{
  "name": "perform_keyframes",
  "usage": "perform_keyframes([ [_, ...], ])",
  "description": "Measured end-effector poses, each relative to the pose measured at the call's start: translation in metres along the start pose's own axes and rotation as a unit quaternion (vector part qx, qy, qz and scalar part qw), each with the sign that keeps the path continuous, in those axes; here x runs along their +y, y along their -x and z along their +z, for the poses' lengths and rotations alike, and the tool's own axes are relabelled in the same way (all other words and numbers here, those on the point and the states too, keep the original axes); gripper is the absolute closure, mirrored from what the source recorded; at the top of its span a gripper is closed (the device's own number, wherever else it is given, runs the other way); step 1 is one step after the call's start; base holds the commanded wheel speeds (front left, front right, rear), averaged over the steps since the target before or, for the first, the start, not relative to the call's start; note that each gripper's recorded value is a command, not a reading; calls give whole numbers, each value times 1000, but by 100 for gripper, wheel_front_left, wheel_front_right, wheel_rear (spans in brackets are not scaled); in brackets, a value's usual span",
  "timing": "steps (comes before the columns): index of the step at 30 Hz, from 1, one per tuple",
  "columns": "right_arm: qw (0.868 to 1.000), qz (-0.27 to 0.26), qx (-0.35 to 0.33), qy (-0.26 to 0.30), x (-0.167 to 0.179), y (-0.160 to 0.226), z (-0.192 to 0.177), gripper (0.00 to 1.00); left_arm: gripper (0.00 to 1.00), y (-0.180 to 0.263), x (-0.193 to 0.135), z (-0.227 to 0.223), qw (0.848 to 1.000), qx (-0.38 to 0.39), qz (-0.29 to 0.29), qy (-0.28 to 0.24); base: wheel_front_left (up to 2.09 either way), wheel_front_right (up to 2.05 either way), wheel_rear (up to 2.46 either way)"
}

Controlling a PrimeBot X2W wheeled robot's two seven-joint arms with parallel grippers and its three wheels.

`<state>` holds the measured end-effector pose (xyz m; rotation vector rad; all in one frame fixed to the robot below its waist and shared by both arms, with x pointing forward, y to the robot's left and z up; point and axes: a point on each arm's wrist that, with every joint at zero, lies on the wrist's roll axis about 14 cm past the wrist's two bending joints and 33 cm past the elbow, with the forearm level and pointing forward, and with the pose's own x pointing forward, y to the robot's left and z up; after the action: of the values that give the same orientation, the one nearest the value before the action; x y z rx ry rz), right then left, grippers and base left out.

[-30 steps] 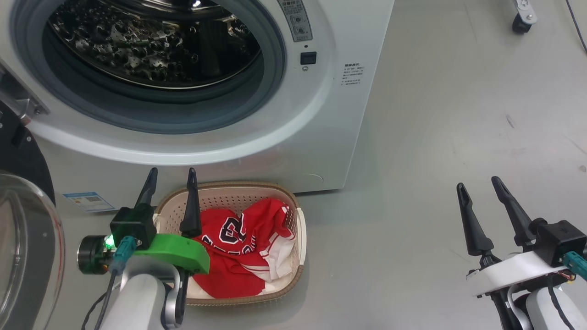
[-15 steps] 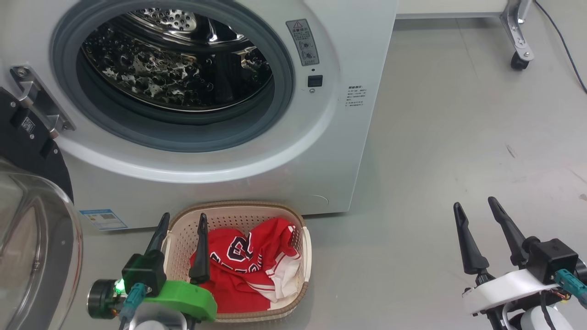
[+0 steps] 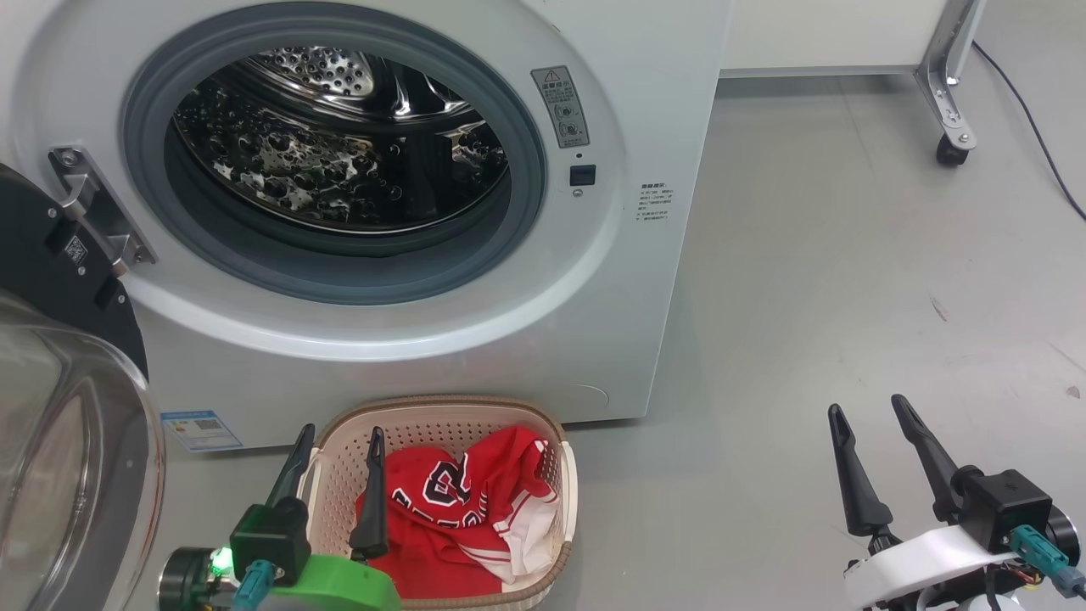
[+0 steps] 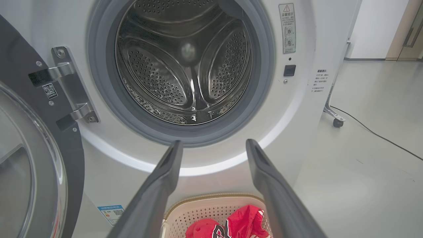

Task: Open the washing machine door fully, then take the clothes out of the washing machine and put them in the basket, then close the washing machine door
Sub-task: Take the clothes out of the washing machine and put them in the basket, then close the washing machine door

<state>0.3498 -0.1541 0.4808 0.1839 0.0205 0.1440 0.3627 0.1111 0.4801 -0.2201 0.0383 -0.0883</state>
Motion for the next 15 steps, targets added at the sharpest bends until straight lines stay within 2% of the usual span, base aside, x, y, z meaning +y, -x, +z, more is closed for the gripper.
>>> perform_keyframes([
  [15,1000,-8,-2,0,0,0,1,0,0,3,1,5,1000,3,0,-8,0,0,0],
])
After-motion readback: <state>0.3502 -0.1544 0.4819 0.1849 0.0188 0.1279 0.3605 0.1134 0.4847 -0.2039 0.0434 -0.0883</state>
